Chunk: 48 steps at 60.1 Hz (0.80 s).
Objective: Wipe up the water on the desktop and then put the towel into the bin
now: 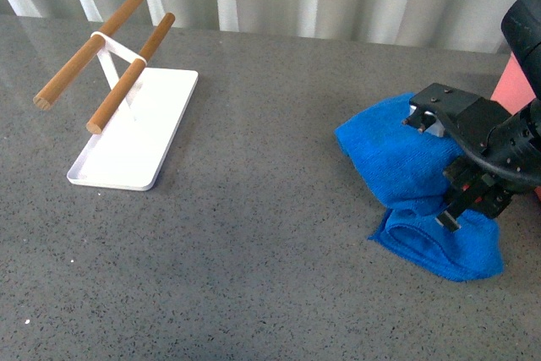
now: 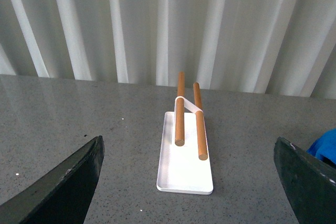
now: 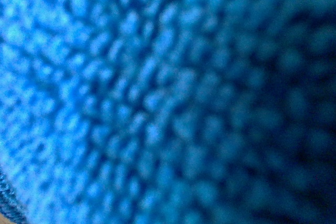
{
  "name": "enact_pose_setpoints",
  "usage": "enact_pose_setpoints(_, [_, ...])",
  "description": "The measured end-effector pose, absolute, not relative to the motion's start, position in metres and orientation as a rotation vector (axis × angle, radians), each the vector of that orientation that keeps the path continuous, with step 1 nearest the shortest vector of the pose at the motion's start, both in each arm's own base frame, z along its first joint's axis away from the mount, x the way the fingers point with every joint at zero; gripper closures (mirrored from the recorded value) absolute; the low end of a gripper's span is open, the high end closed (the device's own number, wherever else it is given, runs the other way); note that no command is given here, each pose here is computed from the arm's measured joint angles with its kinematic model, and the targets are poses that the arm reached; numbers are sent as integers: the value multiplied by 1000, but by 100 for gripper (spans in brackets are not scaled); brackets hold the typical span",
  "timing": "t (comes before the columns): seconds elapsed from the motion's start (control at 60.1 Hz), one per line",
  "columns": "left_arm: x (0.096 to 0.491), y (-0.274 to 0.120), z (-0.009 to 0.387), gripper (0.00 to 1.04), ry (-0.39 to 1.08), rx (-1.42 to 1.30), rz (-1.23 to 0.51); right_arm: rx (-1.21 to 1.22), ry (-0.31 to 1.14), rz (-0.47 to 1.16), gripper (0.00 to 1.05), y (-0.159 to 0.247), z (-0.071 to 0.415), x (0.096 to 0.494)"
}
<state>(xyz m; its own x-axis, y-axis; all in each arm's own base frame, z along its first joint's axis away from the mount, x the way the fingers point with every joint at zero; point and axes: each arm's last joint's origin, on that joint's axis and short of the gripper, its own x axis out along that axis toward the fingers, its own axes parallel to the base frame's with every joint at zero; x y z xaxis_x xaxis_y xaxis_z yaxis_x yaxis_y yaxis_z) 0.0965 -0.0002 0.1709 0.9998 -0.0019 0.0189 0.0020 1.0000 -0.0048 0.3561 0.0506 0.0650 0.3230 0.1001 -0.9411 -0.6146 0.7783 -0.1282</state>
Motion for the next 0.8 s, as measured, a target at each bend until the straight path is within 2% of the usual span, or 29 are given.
enact_pose_setpoints(0.183, [97, 0, 171, 7, -19, -5, -2, -547, 1116, 451, 101, 53, 73, 379])
enact_pose_setpoints(0.399, [97, 0, 171, 7, -19, -5, -2, -419, 965, 456, 101, 76, 109, 401])
enact_pose_setpoints(0.566, [97, 0, 171, 7, -19, -5, -2, -378, 862, 448, 101, 87, 150, 397])
enact_pose_setpoints(0.666, [97, 0, 171, 7, -19, -5, -2, -392, 745, 418, 101, 86, 188, 391])
enact_pose_setpoints(0.732, [97, 0, 171, 7, -19, -5, -2, -405, 655, 348, 101, 76, 225, 383])
enact_pose_setpoints(0.799, [97, 0, 171, 7, -19, -5, -2, -407, 625, 265, 101, 63, 249, 375])
